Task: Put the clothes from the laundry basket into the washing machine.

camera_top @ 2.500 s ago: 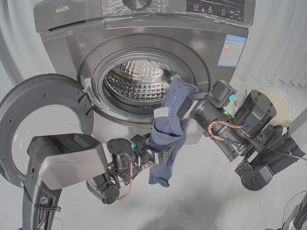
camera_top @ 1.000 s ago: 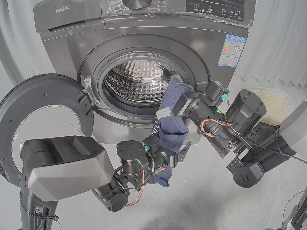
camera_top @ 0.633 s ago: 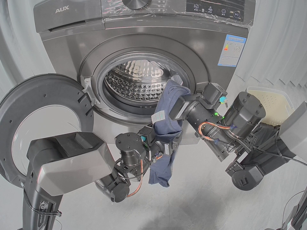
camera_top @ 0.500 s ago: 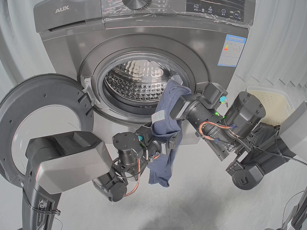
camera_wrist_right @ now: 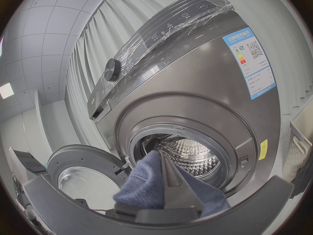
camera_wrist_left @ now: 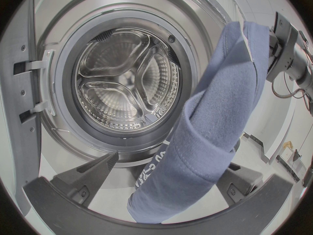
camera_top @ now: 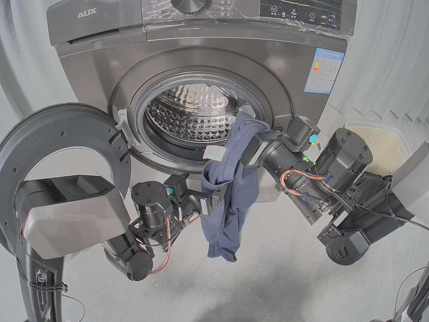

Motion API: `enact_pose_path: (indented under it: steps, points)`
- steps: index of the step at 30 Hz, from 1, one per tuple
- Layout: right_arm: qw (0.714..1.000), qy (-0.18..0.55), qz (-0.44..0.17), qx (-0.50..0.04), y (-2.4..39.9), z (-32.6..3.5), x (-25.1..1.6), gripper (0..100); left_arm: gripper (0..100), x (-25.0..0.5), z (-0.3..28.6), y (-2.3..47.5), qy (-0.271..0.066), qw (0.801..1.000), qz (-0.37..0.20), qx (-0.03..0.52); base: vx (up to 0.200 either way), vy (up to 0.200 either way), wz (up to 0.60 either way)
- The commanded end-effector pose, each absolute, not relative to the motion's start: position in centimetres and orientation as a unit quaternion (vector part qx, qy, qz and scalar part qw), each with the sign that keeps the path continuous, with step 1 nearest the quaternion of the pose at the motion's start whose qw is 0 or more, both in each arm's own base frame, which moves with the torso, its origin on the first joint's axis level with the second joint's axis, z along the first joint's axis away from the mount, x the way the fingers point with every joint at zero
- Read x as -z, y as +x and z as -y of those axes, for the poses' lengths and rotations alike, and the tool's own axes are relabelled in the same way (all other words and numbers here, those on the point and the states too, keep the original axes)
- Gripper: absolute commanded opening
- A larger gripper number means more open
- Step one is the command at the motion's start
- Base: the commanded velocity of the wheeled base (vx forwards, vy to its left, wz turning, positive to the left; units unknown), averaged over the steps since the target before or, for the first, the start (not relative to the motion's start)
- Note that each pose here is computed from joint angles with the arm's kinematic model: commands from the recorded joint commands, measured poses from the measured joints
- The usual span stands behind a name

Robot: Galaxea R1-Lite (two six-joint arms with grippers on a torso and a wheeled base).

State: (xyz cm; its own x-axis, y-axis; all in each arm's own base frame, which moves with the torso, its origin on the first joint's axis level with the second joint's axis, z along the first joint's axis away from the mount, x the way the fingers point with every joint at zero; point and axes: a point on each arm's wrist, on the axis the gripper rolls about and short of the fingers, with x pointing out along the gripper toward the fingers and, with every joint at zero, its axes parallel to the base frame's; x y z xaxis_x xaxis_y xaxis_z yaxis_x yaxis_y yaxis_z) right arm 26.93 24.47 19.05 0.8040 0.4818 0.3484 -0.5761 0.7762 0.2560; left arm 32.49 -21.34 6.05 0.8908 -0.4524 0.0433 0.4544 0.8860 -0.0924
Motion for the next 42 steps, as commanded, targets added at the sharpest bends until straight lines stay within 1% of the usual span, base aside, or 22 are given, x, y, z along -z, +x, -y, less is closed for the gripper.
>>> enact_pose_path:
  steps: [1, 10, 19, 24, 26, 27, 32, 33, 38, 42]
  points:
    - [0.933, 0.179, 0.132, -0.284, 26.9, -24.4, -19.1, 0, 100, -7.0, 20.7, 32.0, -0.052, 0.971, 0.014, 0.233, 0.000, 0.000, 0.00]
    - [0.932, 0.181, 0.133, -0.283, 26.8, -24.4, -19.1, 0, 100, -6.3, 20.1, 31.1, -0.044, 0.970, -0.008, 0.238, 0.000, 0.000, 0.00]
    - [0.932, 0.182, 0.133, -0.283, 26.7, -24.4, -19.2, 0, 100, -5.9, 18.2, 31.7, -0.040, 0.976, -0.017, 0.213, 0.000, 0.000, 0.00]
    - [0.931, 0.183, 0.132, -0.286, 26.5, -24.6, -19.2, 0, 100, -5.7, 18.3, 32.0, -0.040, 0.976, -0.017, 0.214, 0.000, 0.000, 0.00]
    - [0.931, 0.183, 0.132, -0.287, 26.5, -24.6, -19.1, 0, 100, -5.8, 18.5, 31.9, -0.041, 0.975, -0.015, 0.219, 0.000, 0.000, 0.00]
    - [0.931, 0.183, 0.131, -0.288, 26.5, -24.7, -19.1, 0, 100, -5.7, 18.7, 31.9, -0.040, 0.972, -0.017, 0.229, 0.000, 0.000, 0.00]
    - [0.931, 0.184, 0.131, -0.285, 26.5, -24.7, -19.1, 0, 100, -5.4, 19.0, 32.2, -0.040, 0.972, -0.017, 0.233, 0.000, 0.000, 0.00]
    - [0.931, 0.184, 0.131, -0.285, 26.5, -24.7, -19.1, 0, 0, -5.4, 19.1, 32.3, -0.041, 0.972, -0.014, 0.233, 0.000, 0.000, 0.00]
    - [0.931, 0.184, 0.132, -0.285, 26.5, -24.6, -19.2, 0, 0, -5.5, 19.3, 32.5, -0.044, 0.971, -0.009, 0.235, 0.000, 0.000, 0.00]
    - [0.931, 0.185, 0.132, -0.284, 26.5, -24.6, -19.2, 0, 0, -5.8, 19.5, 32.3, -0.043, 0.968, -0.006, 0.246, 0.000, 0.000, 0.00]
